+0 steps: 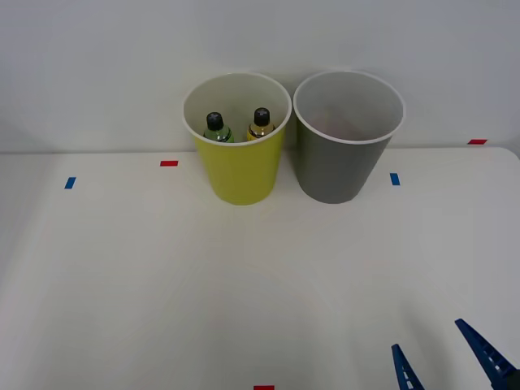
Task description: Put cans in the gray bin, plastic bottles in the light green bin
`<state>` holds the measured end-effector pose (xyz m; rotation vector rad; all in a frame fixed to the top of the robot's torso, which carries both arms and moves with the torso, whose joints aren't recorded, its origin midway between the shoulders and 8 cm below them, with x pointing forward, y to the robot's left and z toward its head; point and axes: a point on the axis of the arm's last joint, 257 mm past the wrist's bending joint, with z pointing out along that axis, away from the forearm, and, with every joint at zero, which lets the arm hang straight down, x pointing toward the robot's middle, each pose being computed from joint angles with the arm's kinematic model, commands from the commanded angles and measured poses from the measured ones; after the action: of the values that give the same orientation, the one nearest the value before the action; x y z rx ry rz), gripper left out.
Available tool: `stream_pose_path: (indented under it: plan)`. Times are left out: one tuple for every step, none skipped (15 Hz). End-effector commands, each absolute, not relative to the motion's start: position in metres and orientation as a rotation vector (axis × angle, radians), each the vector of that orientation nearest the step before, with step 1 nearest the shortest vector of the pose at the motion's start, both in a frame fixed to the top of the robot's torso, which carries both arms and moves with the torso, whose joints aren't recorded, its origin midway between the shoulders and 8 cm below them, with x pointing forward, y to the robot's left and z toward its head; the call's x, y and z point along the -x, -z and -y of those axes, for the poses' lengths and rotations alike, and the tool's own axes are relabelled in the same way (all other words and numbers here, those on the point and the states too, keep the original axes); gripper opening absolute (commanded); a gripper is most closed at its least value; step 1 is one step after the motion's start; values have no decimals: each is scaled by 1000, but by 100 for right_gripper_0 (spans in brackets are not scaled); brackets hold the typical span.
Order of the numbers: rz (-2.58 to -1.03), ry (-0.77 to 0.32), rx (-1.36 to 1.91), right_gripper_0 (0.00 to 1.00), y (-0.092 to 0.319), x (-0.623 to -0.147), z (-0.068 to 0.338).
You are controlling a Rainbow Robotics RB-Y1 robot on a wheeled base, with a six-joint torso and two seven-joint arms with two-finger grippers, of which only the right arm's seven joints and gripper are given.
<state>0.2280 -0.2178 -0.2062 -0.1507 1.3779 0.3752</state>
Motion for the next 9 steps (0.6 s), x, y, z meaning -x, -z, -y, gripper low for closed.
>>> stream_pose_path:
  plan:
    - [-1375,-363,156,100,205,-228,220]
    - [-1374,-351,159,100,205,-228,223]
    - [-1374,-335,160,100,205,-228,227]
    - [-1370,-320,162,100,204,-228,230]
    - [-1365,-312,163,100,203,-228,231]
    - [-1358,-304,156,100,201,-228,233]
    - [-1354,-295,151,100,200,-227,235]
    - [-1350,-286,144,100,199,-227,237]
    - [-1347,-283,140,100,198,-226,238]
